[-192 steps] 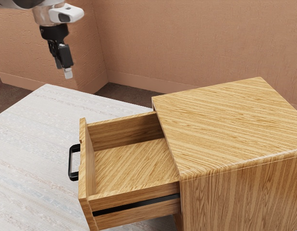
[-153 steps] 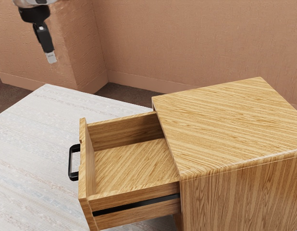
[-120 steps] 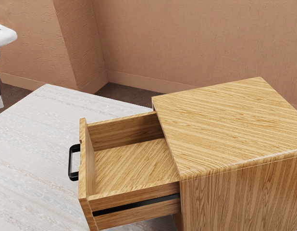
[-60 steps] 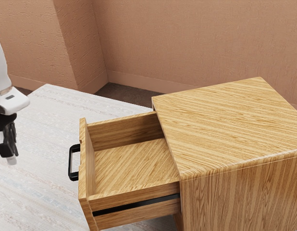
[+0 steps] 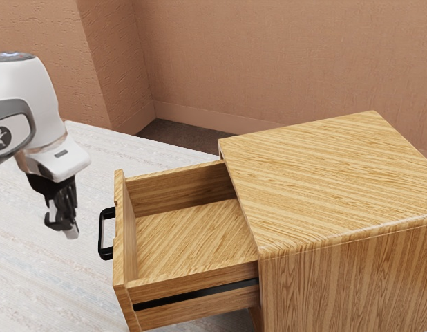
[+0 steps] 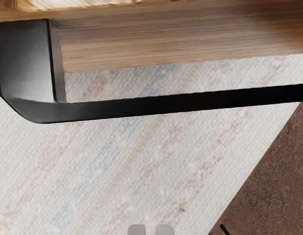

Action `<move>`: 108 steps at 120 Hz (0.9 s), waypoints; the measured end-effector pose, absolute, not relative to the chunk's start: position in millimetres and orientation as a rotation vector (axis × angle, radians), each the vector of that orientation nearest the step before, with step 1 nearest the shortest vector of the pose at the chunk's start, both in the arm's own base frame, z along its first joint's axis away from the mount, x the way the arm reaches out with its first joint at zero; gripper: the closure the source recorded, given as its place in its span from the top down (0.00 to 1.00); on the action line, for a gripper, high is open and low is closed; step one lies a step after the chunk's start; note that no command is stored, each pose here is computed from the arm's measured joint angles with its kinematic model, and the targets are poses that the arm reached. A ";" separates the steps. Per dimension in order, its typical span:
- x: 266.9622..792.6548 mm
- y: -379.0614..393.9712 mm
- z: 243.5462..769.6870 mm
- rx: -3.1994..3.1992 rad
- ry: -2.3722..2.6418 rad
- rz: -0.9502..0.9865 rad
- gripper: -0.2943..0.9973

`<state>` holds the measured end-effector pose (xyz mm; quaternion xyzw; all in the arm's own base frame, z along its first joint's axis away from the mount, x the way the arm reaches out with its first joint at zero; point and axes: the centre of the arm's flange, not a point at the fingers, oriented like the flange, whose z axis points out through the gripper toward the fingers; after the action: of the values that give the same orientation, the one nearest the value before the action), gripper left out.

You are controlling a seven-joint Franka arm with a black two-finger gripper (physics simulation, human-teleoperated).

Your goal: Push the drawer handle with one arm to close the drawer

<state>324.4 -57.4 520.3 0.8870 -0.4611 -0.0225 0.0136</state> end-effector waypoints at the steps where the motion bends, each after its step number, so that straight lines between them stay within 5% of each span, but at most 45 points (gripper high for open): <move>1: 324.0 -58.0 520.2 2.762 -1.434 -0.071 0.18; 108: 321.5 -97.2 521.1 2.855 -1.332 -0.147 0.16</move>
<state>321.5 -97.2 521.1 0.9051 -0.4225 -0.0466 -0.0060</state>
